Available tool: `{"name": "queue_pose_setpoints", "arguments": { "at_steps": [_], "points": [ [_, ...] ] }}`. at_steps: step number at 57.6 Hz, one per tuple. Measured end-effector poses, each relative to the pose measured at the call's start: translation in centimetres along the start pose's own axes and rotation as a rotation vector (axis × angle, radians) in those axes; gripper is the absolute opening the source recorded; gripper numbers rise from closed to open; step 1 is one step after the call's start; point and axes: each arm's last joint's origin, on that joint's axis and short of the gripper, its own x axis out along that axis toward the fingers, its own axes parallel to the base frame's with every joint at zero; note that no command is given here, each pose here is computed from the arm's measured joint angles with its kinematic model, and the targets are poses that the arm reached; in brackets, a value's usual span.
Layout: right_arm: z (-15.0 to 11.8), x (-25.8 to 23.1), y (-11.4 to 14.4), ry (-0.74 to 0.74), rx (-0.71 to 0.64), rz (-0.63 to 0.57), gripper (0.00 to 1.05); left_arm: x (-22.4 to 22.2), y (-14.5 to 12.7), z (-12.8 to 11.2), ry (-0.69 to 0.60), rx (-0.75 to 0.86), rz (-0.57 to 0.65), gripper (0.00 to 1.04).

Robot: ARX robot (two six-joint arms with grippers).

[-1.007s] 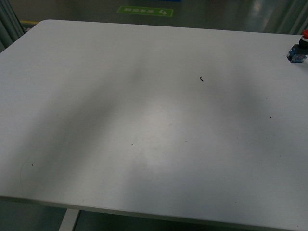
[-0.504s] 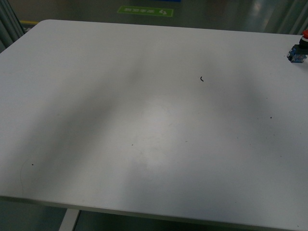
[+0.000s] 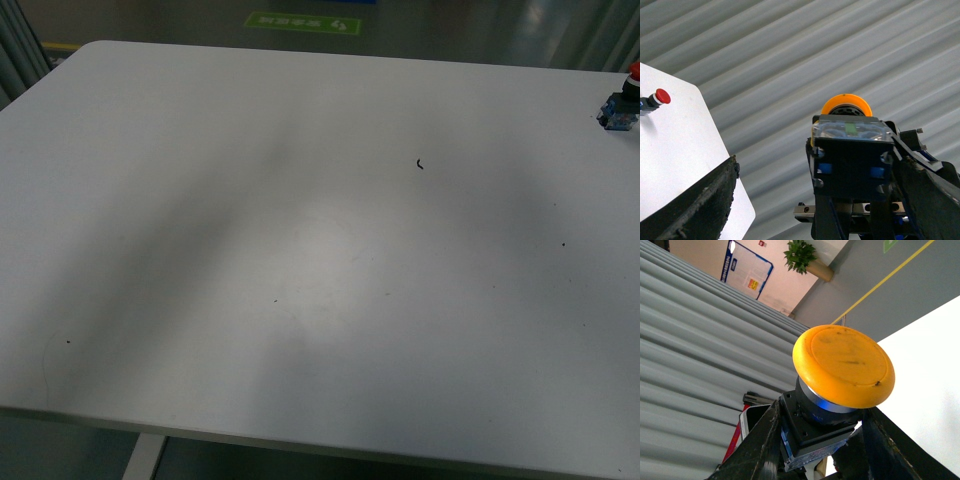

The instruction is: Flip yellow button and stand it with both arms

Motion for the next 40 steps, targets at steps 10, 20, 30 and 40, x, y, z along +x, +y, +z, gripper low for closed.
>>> {"name": "queue_pose_setpoints", "arguments": {
  "at_steps": [10,20,30,40],
  "points": [
    [0.0,0.0,-0.2,-0.007,-0.012,-0.013,0.39,0.0,0.0,0.0,0.001,0.001,-0.001,0.98],
    [-0.1,0.2,-0.5,-0.025,-0.02,-0.034,0.39,0.0,0.0,0.0,0.001,0.001,-0.001,0.98],
    [0.0,0.5,-1.0,-0.045,-0.023,-0.049,0.39,0.0,0.0,0.0,0.001,0.001,-0.001,0.98],
    [0.0,1.0,-1.8,-0.054,-0.044,-0.082,0.39,0.0,0.0,0.0,0.001,0.001,-0.001,0.98]
  ]
}}
